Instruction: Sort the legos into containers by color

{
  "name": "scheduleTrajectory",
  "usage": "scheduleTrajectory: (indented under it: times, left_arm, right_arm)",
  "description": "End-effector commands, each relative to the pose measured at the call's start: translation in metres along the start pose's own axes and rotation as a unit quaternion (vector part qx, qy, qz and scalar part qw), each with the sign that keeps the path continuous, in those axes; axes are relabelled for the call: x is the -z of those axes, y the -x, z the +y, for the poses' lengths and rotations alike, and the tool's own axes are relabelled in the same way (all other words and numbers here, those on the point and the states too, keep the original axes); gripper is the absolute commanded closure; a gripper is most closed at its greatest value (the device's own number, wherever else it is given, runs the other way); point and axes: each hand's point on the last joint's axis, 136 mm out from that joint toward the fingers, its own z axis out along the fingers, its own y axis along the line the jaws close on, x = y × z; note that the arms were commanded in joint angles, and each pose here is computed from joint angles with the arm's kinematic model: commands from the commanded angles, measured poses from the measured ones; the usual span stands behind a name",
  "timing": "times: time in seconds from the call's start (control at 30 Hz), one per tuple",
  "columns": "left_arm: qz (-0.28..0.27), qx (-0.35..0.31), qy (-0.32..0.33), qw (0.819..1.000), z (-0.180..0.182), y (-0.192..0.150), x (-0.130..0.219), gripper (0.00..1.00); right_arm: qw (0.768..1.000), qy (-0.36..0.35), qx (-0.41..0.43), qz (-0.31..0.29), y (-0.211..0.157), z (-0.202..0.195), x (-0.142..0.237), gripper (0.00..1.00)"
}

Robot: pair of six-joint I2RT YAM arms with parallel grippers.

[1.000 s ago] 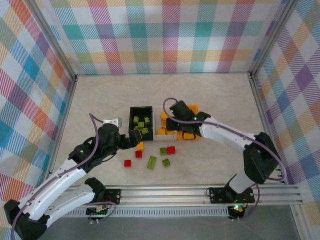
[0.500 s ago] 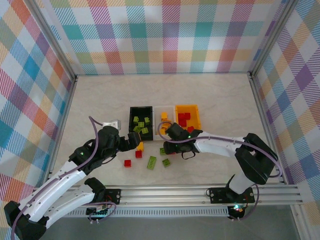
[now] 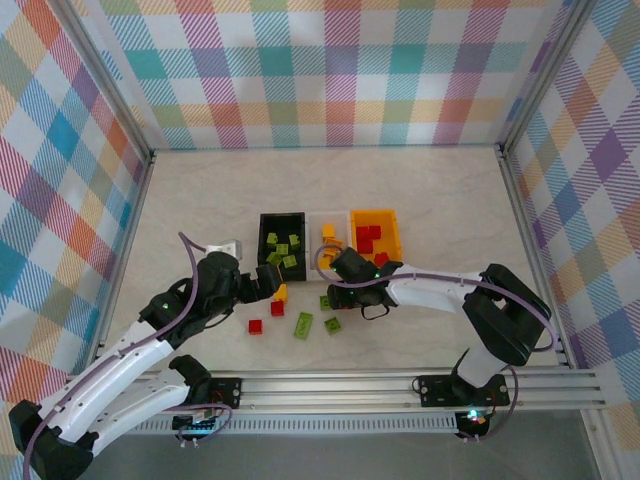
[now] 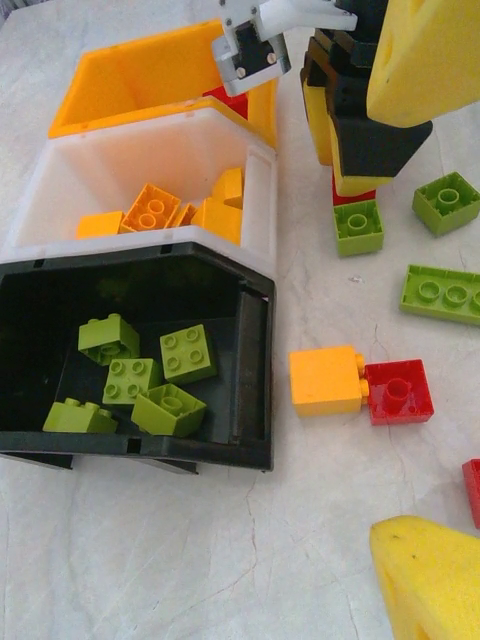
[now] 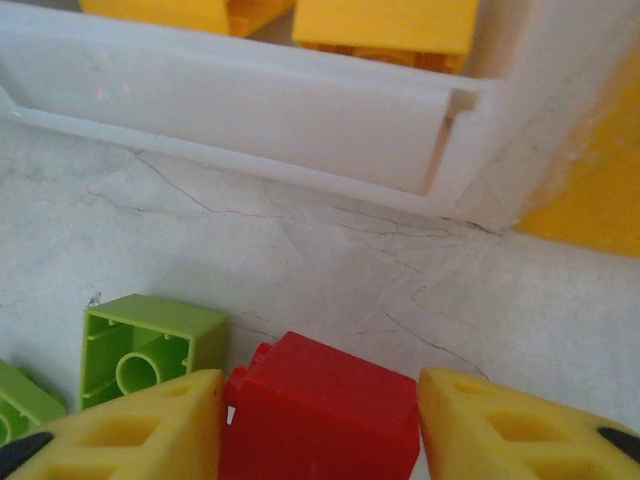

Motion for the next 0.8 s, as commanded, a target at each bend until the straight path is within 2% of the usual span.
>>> scheduleTrajectory:
  times: [0.0, 0.17, 0.33, 0.57, 0.77]
  left_arm:
    - [-0.001, 0.003, 0.013, 1.000, 0.007, 0.000, 0.001, 0.00]
    - [0.005, 0.005, 0.013, 1.000, 0.006, -0.002, -0.001, 0.00]
    - [0.009, 0.005, 0.014, 1.000, 0.006, -0.003, -0.003, 0.00]
    - [0.017, 0.008, 0.030, 0.999, 0.015, -0.010, -0.007, 0.00]
    - [0.031, 0.014, 0.036, 0.999, 0.020, -0.019, -0.010, 0.00]
  right_arm:
    - [0.999, -0.046, -0.005, 0.025, -0.023, -0.026, -0.001, 0.53]
    - [0.999, -0.036, -0.010, -0.005, -0.016, -0.027, 0.013, 0.65]
    - [0.999, -0.035, -0.016, -0.034, -0.003, -0.031, 0.034, 0.68]
    - [0.991, -0.022, -0.058, -0.120, 0.061, -0.058, 0.090, 0.66]
    - [0.986, -0.032, -0.082, -0.144, 0.121, -0.081, 0.085, 0.66]
